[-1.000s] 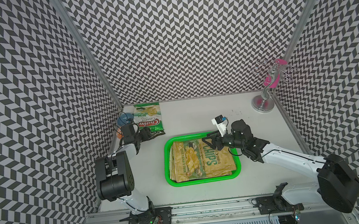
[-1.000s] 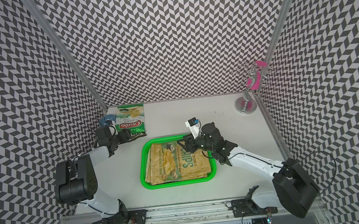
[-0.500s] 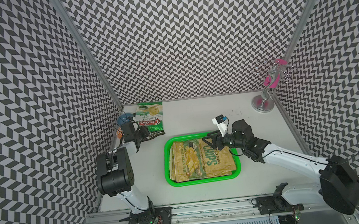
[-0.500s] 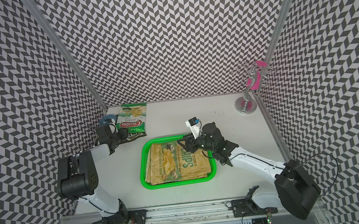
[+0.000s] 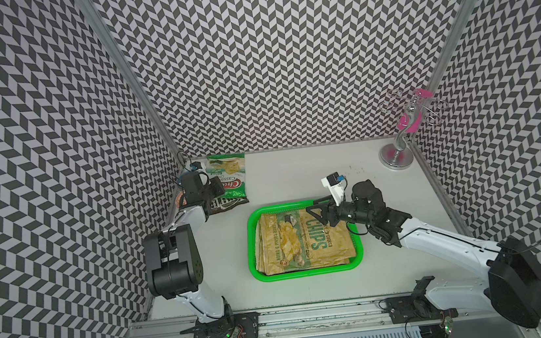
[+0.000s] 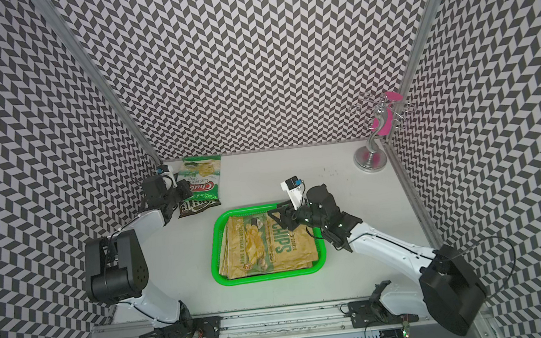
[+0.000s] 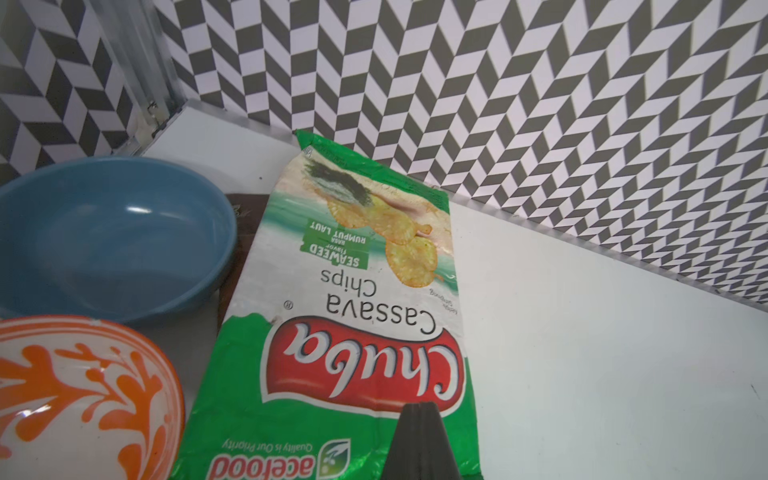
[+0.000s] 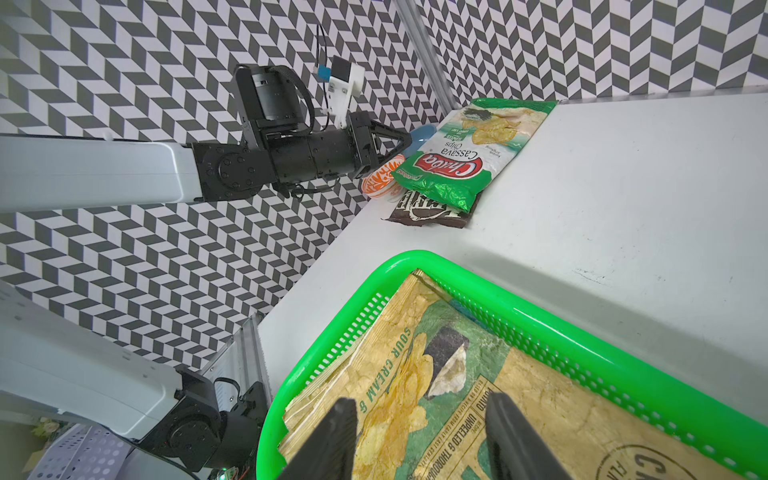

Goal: Put the potato chips into the basket
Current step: Pick up the potato chip from the center of the board.

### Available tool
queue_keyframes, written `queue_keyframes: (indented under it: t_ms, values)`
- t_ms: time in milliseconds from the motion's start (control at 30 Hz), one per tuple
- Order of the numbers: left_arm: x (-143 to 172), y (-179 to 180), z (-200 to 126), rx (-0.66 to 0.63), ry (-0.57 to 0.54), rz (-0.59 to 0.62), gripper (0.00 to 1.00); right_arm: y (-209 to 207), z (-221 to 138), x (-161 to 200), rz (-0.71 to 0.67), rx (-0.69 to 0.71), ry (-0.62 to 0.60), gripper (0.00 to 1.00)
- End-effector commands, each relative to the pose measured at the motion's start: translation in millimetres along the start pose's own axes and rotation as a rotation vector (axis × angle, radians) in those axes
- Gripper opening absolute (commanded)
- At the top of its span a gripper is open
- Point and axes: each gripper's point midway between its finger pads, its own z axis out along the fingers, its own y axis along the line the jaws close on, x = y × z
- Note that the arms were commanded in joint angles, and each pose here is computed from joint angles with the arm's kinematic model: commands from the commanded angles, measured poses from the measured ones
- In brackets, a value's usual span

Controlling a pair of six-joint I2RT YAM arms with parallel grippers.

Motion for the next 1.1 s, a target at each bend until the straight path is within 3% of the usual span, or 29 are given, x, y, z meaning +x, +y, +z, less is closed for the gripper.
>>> queue_keyframes:
  t_ms: [0, 100, 233, 367, 633, 1067]
  values:
    - [-20.8, -12.9, -13.6, 0.019, -0.03, 0.026, 0.03, 4.5, -6.3, -10.9, -0.019, -0.006, -0.045, 0.54]
    - [-5.9, -10.9, -16.3, 0.032, -0.009, -0.012, 0.45, 4.2, -6.5, -10.0, -0.015, -0.008, -0.047, 0.54]
    - [27.0, -4.6, -13.9, 0.05, 0.06, -0.075, 0.63, 4.7, -7.0, -9.9, -0.015, -0.009, -0.048, 0.53]
    - [47.2, 6.7, -9.7, 0.051, 0.1, -0.133, 0.73, 4.1, -7.3, -9.3, -0.019, -0.006, -0.045, 0.53]
    - [58.4, 27.0, 0.0, 0.02, 0.121, -0.188, 0.84, 3.1, -7.2, -7.8, -0.017, -0.004, -0.044, 0.54]
    - [57.1, 43.5, 8.5, -0.004, 0.119, -0.235, 0.85, 2.9, -7.1, -8.0, -0.018, -0.004, -0.047, 0.53]
